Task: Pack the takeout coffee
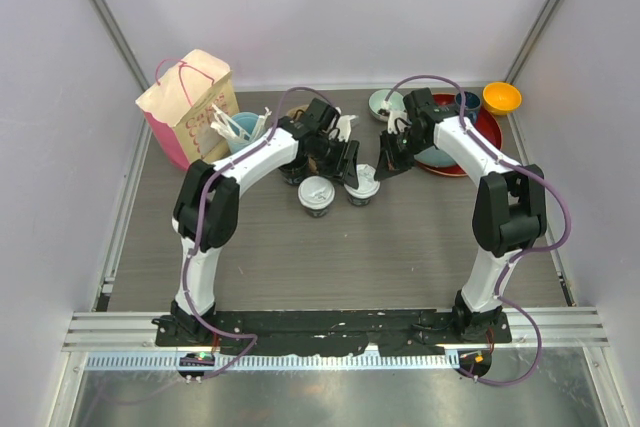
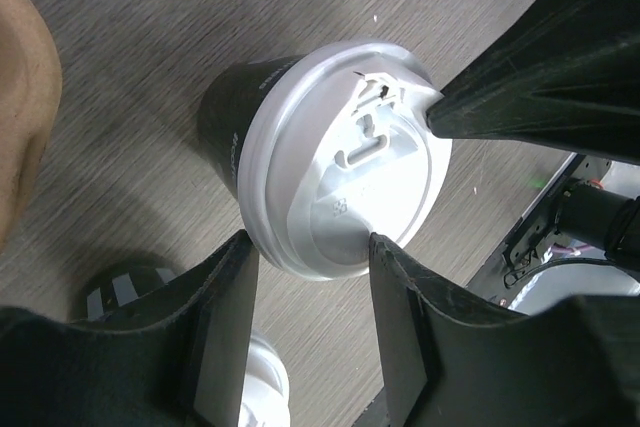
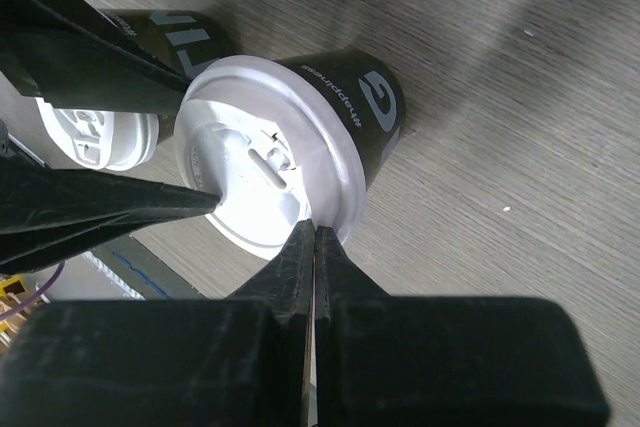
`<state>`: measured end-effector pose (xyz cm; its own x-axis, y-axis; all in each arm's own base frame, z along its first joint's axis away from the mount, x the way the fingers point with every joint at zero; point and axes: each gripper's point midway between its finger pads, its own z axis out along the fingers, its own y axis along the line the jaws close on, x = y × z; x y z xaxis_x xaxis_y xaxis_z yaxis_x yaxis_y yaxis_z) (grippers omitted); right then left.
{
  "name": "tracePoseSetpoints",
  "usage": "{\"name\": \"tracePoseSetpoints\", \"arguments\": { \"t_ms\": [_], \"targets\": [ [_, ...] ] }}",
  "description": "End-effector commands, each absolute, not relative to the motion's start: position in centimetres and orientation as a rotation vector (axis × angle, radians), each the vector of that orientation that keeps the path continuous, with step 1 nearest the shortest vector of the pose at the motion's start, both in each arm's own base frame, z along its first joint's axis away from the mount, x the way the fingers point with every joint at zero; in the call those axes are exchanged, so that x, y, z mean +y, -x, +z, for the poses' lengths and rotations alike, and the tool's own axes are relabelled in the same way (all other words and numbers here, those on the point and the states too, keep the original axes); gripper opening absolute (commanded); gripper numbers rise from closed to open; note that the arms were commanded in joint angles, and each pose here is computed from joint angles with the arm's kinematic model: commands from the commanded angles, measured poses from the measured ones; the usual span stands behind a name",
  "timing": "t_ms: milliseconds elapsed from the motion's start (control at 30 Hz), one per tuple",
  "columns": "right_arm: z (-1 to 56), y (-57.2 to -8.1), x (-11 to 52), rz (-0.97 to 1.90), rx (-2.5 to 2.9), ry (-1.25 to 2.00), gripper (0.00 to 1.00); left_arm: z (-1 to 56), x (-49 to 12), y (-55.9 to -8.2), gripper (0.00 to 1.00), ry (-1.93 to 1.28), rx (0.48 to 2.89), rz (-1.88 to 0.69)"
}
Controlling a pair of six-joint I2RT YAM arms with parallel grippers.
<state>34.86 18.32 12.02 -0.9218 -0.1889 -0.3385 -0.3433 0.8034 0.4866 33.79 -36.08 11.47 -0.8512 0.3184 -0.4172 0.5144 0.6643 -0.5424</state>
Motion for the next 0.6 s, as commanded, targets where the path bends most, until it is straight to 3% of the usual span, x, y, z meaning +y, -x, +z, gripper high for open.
{"name": "tracePoseSetpoints", "arguments": {
  "t_ms": [0, 333, 567],
  "targets": [
    [11.8, -35.4, 18.4, 0.792, 2.701, 0.407, 0.02, 11.9, -36.9, -34.5, 0.49, -0.658, 2.568, -0.991],
    [11.6, -35.4, 18.5, 0.8, 2.702, 0.404, 0.05, 11.3, -36.9, -35.0, 0.37, -0.651, 2.572, -0.976],
    [12.1, -36.0, 18.4, 0.768, 2.676, 0.381, 0.22, 10.3, -36.1, -35.9, 0.38, -0.625, 2.591, -0.915]
  ]
}}
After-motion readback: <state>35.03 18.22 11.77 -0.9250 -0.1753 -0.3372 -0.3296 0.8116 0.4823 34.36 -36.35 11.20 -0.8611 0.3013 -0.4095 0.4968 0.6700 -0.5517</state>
